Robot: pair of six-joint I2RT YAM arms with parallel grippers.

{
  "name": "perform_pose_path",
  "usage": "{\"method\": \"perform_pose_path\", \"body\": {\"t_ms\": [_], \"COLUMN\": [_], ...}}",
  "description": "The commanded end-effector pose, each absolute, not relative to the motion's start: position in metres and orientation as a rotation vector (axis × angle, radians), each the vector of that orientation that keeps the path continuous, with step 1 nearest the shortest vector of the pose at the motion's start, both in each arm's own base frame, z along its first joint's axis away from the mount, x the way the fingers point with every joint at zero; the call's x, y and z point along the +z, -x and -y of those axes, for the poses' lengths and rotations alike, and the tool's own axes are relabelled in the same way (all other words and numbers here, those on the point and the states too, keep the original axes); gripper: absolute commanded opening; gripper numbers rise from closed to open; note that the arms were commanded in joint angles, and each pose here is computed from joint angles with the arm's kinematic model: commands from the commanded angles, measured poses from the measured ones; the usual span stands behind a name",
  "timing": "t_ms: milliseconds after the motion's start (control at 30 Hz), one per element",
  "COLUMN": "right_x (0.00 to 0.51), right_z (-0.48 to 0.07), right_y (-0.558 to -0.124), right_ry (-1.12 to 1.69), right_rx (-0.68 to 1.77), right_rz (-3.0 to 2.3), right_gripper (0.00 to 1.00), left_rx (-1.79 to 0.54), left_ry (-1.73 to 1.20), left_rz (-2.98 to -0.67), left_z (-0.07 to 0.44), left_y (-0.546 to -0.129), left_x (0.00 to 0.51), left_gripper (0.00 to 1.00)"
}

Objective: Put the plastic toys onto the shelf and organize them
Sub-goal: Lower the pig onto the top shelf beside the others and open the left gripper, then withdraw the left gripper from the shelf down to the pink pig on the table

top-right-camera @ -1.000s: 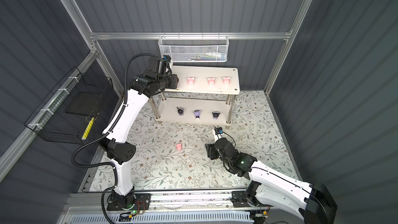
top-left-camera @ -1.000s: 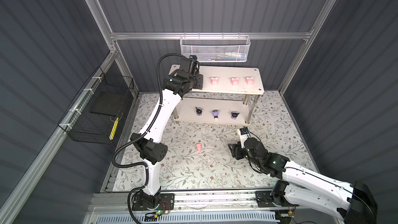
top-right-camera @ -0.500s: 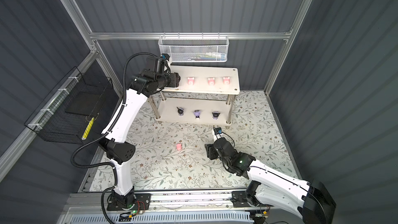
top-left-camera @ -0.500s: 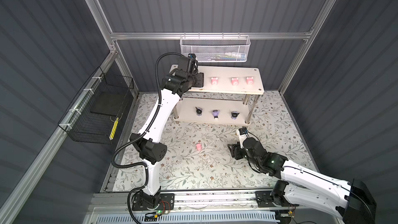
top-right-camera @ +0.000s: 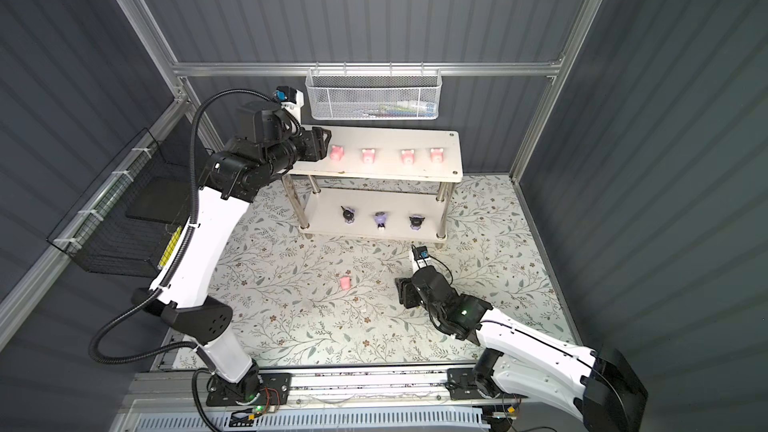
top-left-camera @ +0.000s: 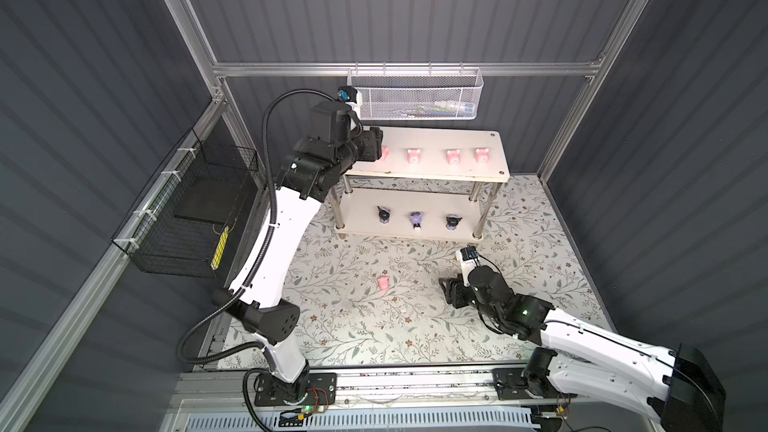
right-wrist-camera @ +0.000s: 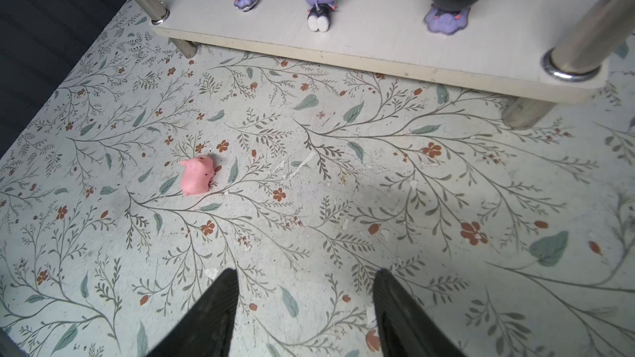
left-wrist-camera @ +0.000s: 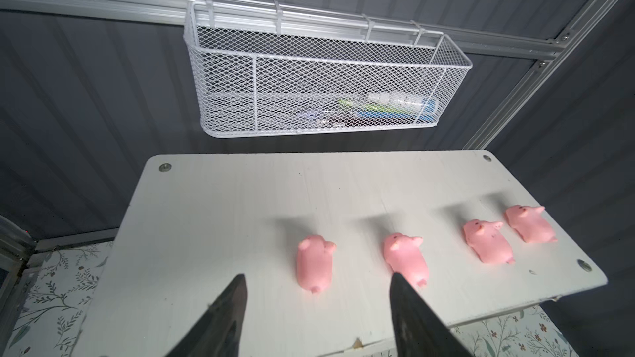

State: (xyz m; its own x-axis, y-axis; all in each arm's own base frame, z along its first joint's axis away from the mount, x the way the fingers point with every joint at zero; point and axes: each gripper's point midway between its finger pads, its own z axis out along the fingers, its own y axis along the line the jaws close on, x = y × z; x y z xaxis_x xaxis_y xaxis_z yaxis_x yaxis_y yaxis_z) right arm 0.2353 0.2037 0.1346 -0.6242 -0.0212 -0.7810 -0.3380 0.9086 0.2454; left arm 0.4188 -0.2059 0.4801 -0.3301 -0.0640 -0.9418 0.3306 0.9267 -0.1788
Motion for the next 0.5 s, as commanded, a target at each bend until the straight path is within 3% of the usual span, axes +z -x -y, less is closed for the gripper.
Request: {"method": "perform_pose_path", "body": {"t_ms": [0, 167, 467], "right_x": [0.13, 0.125, 0.118], "right_z": [-0.201, -0.203, -0.208], "right_y": [-0.235, -0.237, -0.24], "right_ry": [0.238, 0.237, 0.268], "right_rx": [0.457, 0.452, 0.428], "right_rz": [-2.21, -2.218, -2.242], "right_gripper": [0.65, 0.65, 0.65], "left_rx": [-0.435, -0.465, -0.496], "left_ry": [-0.141, -0.069, 0.028], "left_rz": [-1.782, -1.772, -1.93], "left_z": [0.189, 0.163, 0.125], "left_y": [-0.397, -0.354, -0.282], "left_x": [0.505, 0.49, 0.391], "left_gripper": [0.65, 0.65, 0.64]}}
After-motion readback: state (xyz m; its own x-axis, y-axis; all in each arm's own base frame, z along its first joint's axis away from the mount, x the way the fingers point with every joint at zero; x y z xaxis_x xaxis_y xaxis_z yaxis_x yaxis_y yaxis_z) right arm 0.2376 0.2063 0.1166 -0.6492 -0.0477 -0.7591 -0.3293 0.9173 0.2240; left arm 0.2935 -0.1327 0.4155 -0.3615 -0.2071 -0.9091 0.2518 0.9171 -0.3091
